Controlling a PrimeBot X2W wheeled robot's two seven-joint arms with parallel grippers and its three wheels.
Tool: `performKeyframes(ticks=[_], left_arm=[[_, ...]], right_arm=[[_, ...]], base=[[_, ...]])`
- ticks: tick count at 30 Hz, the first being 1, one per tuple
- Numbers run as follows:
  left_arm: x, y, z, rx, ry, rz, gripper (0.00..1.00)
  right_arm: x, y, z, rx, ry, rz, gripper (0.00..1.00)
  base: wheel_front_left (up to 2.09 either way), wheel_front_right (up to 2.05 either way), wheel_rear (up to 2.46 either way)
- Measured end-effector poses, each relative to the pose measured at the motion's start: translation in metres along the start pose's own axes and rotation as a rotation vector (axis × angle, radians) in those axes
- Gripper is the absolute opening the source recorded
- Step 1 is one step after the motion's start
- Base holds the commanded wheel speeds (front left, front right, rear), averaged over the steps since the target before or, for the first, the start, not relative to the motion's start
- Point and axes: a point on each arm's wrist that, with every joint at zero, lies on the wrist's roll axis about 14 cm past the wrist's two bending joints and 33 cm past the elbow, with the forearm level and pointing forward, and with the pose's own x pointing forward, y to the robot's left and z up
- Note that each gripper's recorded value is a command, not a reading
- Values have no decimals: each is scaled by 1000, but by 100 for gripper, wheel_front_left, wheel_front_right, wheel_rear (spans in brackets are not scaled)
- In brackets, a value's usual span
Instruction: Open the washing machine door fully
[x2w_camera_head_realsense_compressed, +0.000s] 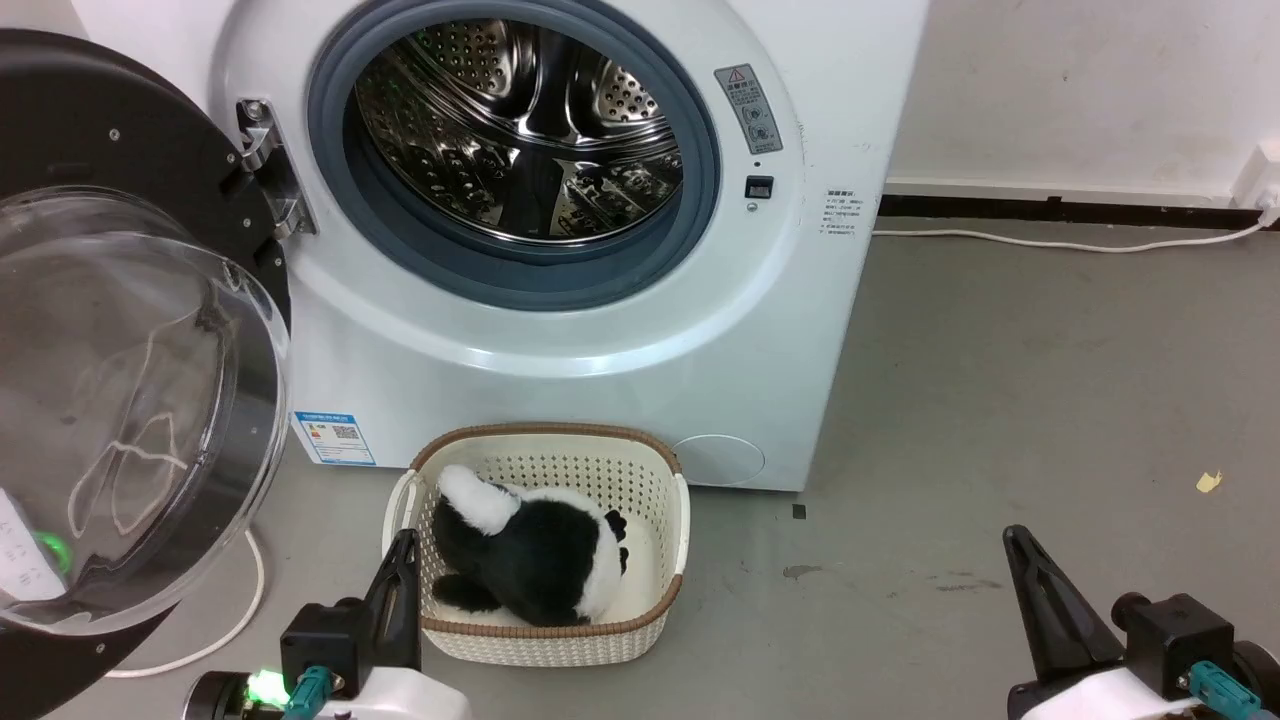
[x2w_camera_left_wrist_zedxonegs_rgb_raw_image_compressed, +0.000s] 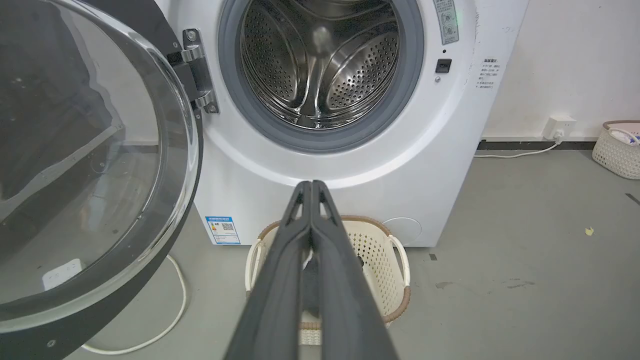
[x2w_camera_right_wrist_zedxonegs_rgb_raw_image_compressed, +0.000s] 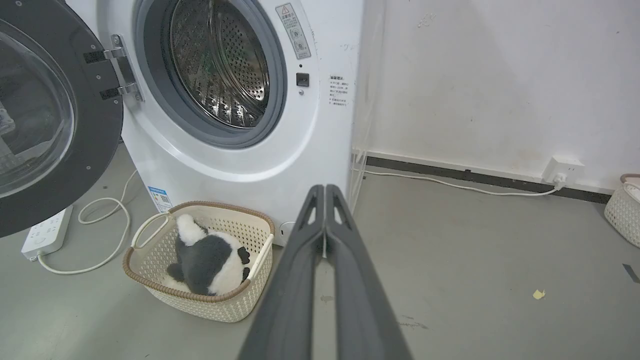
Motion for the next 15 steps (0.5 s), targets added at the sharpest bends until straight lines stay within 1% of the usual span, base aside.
performKeyframes(ticks=[15], left_arm=[[3,3,2,9,9,4,0]], right_arm=[[5,3,2,-11,13,10,0]], base=[[0,0,0]])
